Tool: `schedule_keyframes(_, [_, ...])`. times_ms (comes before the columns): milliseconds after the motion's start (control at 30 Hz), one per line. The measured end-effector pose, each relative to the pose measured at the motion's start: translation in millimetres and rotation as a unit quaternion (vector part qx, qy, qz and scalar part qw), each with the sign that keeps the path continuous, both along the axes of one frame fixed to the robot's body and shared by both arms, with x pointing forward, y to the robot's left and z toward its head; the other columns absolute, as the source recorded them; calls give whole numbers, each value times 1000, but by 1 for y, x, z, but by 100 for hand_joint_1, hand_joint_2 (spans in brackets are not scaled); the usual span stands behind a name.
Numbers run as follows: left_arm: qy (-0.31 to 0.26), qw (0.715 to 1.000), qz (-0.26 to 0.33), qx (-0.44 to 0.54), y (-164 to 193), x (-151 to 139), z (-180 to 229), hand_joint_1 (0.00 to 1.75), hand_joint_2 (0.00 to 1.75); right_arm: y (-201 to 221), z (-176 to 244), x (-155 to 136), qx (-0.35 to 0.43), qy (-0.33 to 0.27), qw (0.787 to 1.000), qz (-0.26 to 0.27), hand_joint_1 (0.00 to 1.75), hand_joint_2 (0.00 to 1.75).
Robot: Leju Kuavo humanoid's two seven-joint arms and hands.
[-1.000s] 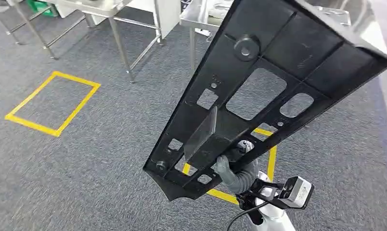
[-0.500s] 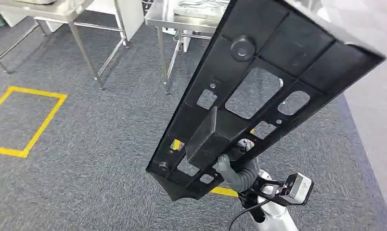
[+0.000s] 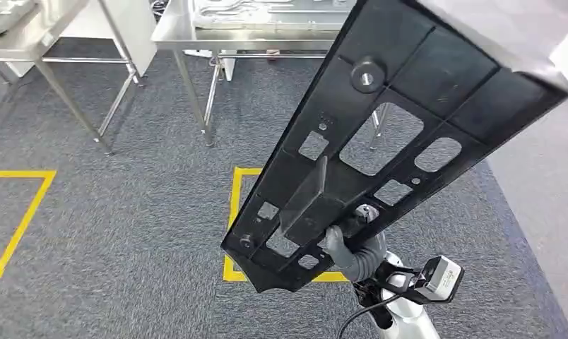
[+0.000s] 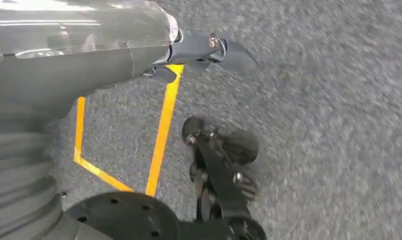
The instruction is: Take the parts from the cabinet and place them on the table.
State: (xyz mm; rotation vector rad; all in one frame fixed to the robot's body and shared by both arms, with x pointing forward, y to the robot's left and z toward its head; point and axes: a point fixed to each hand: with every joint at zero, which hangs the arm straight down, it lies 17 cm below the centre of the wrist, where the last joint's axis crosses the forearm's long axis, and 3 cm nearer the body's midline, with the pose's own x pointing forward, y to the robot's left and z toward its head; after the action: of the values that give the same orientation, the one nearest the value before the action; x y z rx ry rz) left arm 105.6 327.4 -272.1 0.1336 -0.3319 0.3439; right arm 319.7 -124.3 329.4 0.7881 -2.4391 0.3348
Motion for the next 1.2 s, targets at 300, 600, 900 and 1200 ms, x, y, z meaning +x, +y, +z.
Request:
schedule_keyframes(300, [-7, 1000, -5, -9, 2, 7, 2, 0, 175, -1, 2, -2, -4, -7, 1000, -12, 175, 175])
schedule_keyframes(600, [-4, 1000, -5, -13, 1, 3, 1, 0, 175, 0, 2, -3, -5, -7, 1000, -6, 175, 175])
schedule_keyframes(900, [-3, 1000, -5, -10, 4, 2, 1, 0, 175, -1, 4, -5, -4, -9, 1000, -10, 175, 175])
schedule_keyframes(1200, [-4, 1000, -9, -6, 7, 2, 1, 0, 175, -1, 4, -9, -3, -10, 1000, -10, 175, 175])
